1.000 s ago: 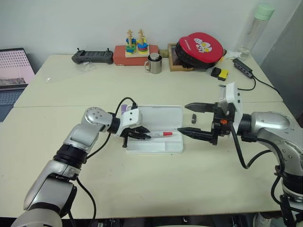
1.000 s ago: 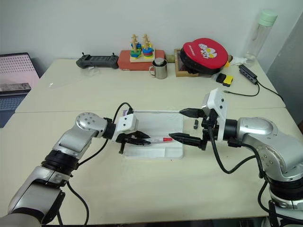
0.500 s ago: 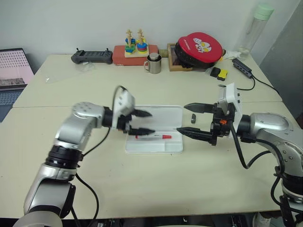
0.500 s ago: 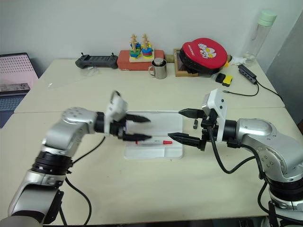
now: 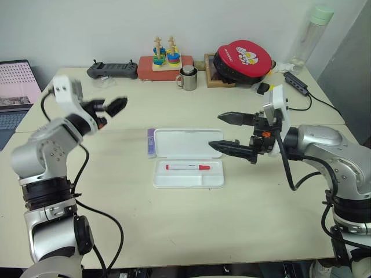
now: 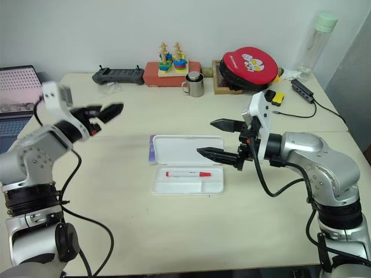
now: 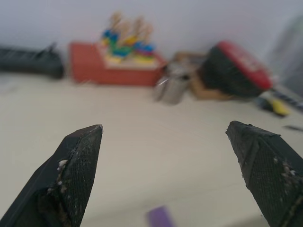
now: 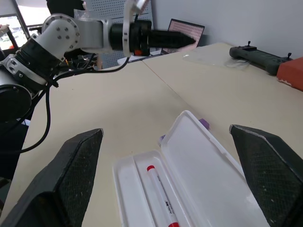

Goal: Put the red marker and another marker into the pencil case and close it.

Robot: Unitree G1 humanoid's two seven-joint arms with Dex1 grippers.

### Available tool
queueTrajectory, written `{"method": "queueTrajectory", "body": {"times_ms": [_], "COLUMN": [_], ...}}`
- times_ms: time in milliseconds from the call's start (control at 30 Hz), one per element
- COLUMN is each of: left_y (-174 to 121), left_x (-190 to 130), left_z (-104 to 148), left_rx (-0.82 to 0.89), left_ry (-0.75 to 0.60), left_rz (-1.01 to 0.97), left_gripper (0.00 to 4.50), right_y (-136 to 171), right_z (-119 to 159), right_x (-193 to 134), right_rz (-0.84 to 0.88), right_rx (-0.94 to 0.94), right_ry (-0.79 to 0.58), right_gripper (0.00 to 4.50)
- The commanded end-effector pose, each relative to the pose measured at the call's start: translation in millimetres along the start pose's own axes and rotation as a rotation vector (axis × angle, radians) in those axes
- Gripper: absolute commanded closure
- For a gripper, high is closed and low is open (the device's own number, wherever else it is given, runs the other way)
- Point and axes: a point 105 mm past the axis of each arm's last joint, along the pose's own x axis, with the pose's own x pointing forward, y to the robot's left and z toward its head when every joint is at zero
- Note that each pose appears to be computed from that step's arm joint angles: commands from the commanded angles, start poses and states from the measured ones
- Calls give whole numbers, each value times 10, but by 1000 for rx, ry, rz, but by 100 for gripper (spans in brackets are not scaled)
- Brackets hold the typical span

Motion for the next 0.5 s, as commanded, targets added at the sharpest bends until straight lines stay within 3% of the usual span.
{"method": "queueTrajectory", "body": {"times_ms": [33,500], "left_y": [-36,-399], "left_x": [76,400], "left_z": [-203,-600], "left_rx": [86,130], "left_ry": [77,220], "left_rz": [-9,-179], "left_gripper": [1,1], "right_y": [28,83], "right_z": [144,132], "right_x": [32,58], "right_rz": [17,-8], "right_rx": [-58,-47], "right_ry": [-40,-53], "right_gripper": [0,0]}}
